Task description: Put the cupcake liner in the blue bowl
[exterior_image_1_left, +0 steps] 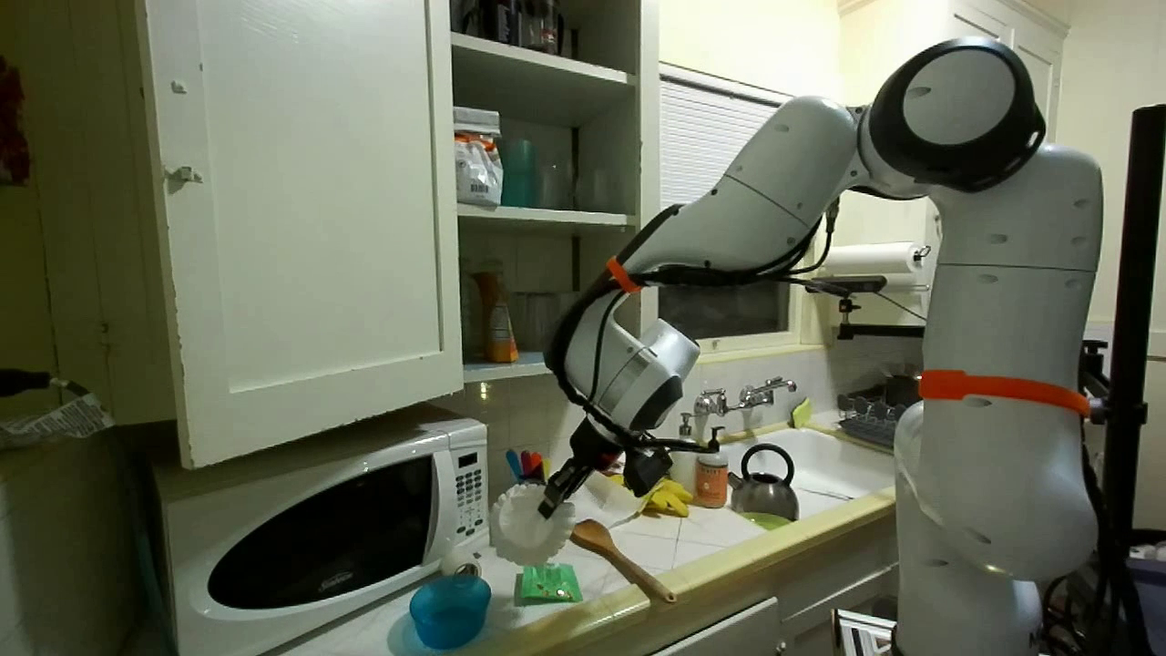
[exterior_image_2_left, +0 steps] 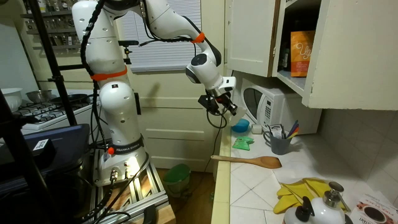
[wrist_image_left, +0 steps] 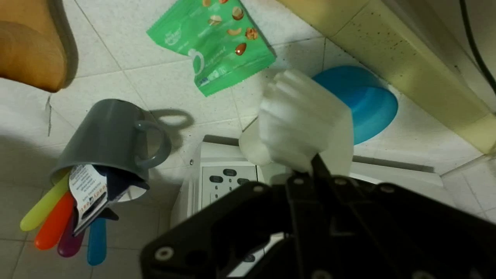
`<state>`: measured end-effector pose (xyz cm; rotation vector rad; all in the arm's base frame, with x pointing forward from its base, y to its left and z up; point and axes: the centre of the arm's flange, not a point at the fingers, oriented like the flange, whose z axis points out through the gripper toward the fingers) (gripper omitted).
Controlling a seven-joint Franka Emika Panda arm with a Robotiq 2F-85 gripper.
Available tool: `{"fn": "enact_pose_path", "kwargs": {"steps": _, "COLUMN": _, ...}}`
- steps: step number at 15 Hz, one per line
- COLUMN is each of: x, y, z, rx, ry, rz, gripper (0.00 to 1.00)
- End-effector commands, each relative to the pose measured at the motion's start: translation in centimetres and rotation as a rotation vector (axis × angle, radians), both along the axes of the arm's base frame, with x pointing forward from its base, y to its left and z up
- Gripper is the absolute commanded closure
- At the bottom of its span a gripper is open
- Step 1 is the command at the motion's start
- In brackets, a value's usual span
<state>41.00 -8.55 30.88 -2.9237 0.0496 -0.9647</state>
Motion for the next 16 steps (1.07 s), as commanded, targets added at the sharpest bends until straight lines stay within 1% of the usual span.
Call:
{"fn": "enact_pose_path", "kwargs": {"steps": 1, "x": 1.2, "y": 5.3, "z": -2.9, "rx": -0.178, "ry": 0.008, "rz": 0.041, "gripper": 0.99}}
{"fn": "enact_pose_path", "kwargs": {"steps": 3, "x": 1.5, "y": 8.6, "z": -3.2, "rx": -0.275, "ry": 0.017, "rz": 0.045, "gripper": 0.99}}
{"fn": "enact_pose_path", "kwargs": {"steps": 6, "x": 1.4, "y": 11.9, "z": -4.2, "rx": -0.440, "ry": 0.018, "rz": 0.030, "gripper": 0.99}}
{"fn": "enact_pose_path", "kwargs": {"steps": 10, "x": 1.3, "y": 13.5, "z": -4.9, "rx": -0.641, "ry": -0.060, "rz": -0.027, "gripper": 0.99}}
{"fn": "enact_pose_path", "kwargs": {"steps": 11, "x": 1.4, "y": 13.4, "z": -5.5, "rx": -0.670, "ry": -0.076, "rz": -0.037, "gripper": 0.99}}
{"fn": "enact_pose_path", "kwargs": {"steps": 12, "x": 1.3, "y": 13.3, "z": -5.8, "rx": -0.665, "ry": -0.064, "rz": -0.042, "gripper": 0.99}}
{"fn": "enact_pose_path", "kwargs": {"steps": 13, "x": 1.1, "y": 13.6, "z": -3.2, "rx": -0.616, "ry": -0.071, "rz": -0.024, "gripper": 0.94}}
{"fn": "enact_pose_path", "kwargs": {"steps": 15, "x": 1.0, "y": 13.4, "z": -4.8, "rx": -0.638, "ry": -0.051, "rz": -0.034, "gripper": 0.94}}
{"fn": "enact_pose_path", "kwargs": {"steps": 16, "x": 1.0, "y": 13.3, "z": -5.2, "rx": -0.642, "ry": -0.046, "rz": -0.036, "gripper": 0.99}}
